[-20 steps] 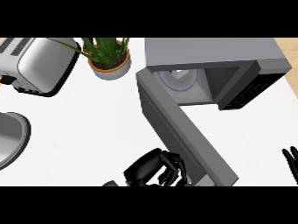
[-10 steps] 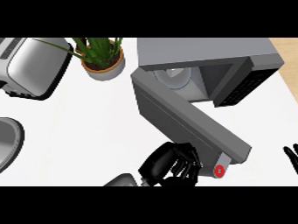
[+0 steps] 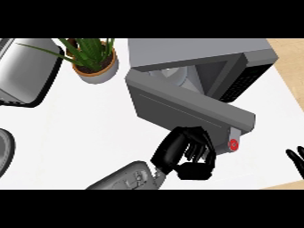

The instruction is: Pick up the milk, place it into the microwave and close the microwave

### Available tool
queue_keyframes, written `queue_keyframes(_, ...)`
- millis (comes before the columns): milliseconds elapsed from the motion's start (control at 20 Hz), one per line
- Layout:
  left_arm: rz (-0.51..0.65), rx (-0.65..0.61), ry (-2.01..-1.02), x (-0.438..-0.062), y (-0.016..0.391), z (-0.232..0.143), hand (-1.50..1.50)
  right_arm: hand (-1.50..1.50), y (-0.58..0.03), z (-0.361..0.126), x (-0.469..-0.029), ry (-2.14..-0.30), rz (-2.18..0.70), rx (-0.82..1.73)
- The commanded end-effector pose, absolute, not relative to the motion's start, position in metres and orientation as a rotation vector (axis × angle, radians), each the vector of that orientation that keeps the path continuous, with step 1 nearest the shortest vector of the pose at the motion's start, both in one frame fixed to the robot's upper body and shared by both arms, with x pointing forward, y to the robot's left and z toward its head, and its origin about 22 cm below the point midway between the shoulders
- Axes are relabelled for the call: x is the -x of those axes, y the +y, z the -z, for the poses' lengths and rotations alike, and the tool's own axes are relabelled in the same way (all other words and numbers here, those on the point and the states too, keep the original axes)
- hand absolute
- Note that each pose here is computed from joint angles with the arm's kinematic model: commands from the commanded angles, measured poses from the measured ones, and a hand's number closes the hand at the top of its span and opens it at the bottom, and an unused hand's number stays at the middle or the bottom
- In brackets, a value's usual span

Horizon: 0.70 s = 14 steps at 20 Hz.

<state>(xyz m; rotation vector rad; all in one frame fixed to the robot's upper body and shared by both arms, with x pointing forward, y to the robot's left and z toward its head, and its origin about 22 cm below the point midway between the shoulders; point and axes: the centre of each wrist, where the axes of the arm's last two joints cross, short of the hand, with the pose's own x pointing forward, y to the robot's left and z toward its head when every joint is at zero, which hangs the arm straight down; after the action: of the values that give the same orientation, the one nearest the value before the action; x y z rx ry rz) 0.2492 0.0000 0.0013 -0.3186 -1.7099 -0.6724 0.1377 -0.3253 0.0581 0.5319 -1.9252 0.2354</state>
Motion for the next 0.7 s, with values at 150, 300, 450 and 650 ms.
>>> queue_keyframes(150, 0.565, 0.230, -1.781, -0.277, -0.010, -0.020, 1.50, -1.50, -0.321, -0.081, -0.142, -1.930, -0.275, -0.546)
queue_keyframes(300, 0.519, 0.203, -1.807, -0.298, -0.010, -0.033, 1.50, -1.50, -0.319, -0.078, -0.142, -1.911, -0.247, -0.531)
queue_keyframes(450, 0.509, 0.191, -1.812, -0.312, -0.014, -0.046, 1.50, -1.50, -0.317, -0.085, -0.143, -1.910, -0.231, -0.546)
queue_keyframes(650, 0.444, 0.164, -1.795, -0.324, -0.009, -0.045, 1.50, -1.50, -0.321, -0.095, -0.143, -1.911, -0.255, -0.548)
